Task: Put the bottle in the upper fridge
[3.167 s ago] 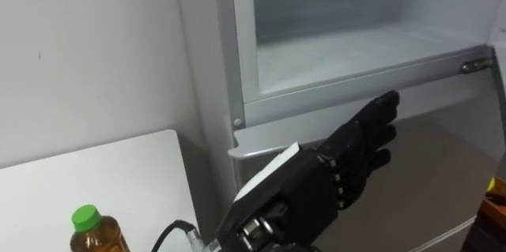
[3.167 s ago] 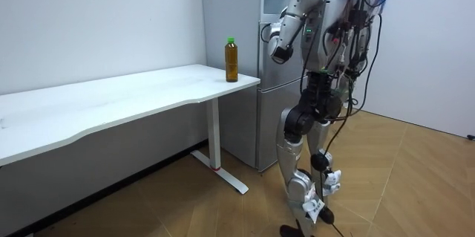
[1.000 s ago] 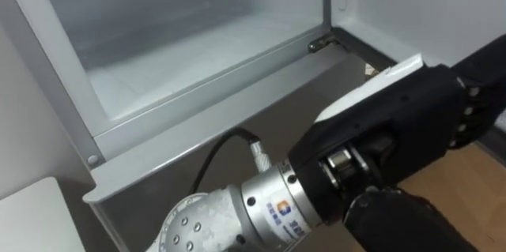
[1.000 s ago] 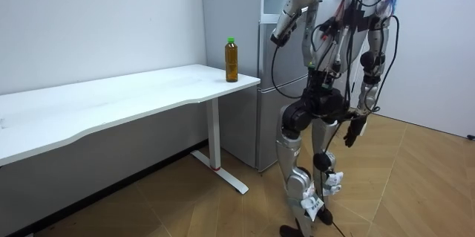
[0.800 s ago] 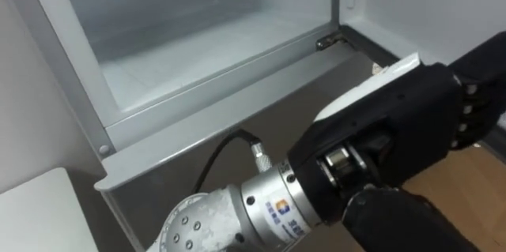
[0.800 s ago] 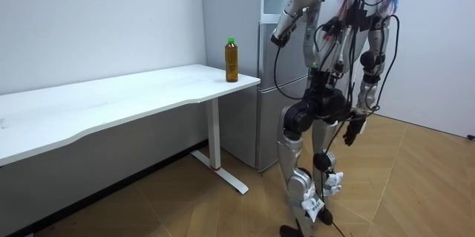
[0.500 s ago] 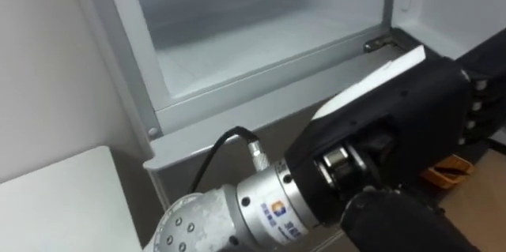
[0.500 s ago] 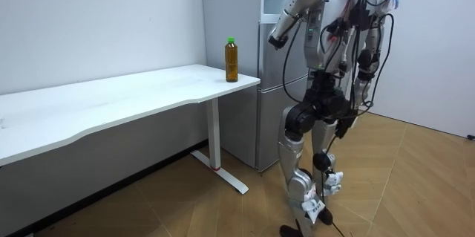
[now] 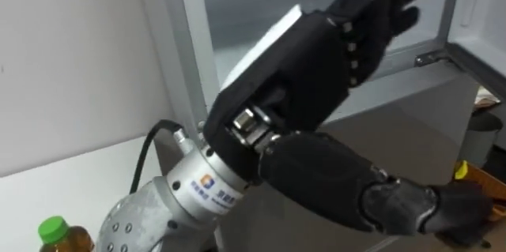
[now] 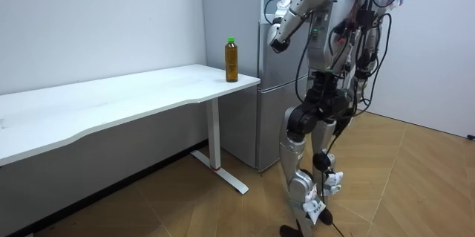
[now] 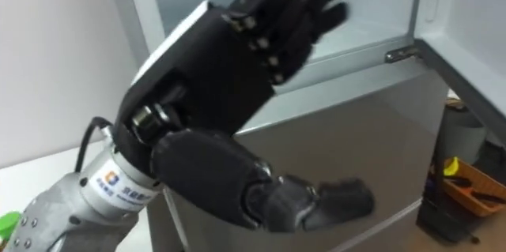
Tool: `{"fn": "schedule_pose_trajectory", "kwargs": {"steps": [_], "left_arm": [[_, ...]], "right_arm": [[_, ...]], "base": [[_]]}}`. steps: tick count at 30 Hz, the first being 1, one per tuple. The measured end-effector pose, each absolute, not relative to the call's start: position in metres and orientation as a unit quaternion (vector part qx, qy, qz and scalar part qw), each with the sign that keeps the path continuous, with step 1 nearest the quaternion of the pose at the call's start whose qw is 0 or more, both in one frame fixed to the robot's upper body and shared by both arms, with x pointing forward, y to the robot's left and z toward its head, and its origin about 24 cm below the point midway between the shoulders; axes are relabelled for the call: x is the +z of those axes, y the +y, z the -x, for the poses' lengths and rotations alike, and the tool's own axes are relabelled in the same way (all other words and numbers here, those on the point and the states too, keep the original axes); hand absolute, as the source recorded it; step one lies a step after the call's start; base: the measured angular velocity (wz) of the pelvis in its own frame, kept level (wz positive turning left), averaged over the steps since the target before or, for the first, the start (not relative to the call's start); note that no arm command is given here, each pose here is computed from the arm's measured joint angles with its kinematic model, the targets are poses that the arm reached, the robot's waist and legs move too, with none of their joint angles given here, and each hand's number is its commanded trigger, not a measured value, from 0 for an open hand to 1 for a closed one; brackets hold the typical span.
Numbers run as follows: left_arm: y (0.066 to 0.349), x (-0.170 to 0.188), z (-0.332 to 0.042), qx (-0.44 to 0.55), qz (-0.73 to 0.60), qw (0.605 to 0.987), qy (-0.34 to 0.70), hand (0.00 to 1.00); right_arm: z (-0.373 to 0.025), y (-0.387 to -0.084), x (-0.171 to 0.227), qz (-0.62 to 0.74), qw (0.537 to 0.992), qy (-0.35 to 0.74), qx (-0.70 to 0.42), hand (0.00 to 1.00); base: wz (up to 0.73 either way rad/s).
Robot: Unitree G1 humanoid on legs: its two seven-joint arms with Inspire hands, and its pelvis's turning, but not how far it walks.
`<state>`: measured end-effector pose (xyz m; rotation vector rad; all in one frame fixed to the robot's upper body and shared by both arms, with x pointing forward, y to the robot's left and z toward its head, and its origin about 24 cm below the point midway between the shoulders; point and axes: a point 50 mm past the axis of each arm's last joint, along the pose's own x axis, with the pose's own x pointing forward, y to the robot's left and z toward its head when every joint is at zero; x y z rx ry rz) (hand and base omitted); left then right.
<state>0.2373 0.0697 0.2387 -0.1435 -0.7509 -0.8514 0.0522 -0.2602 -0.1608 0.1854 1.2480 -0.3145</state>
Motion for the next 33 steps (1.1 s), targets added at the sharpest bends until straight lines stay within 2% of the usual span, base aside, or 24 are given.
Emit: {"fn": "schedule_pose_trajectory", "kwargs": {"steps": [4,18,25,33], "left_arm": [[0.086,0.236,-0.226,-0.368,0.059,0.850,-0.373,0.00],[0.126,0.246,-0.221,-0.244,0.068,0.868,-0.428,0.00],[0.154,0.230,-0.219,-0.144,0.047,0.900,-0.408,0.00],[0.180,0.238,-0.214,-0.057,0.037,0.896,-0.440,0.00]], "right_arm": [[-0.047,-0.259,-0.162,-0.093,0.792,0.584,-0.153,0.00],[-0.032,-0.253,-0.165,-0.112,0.782,0.589,-0.167,0.00],[-0.031,-0.254,-0.165,-0.098,0.784,0.589,-0.168,0.00],[-0.031,-0.254,-0.165,-0.085,0.785,0.592,-0.162,0.00]], "base": [[0.14],[0.16],[0.15],[0.10]]}}
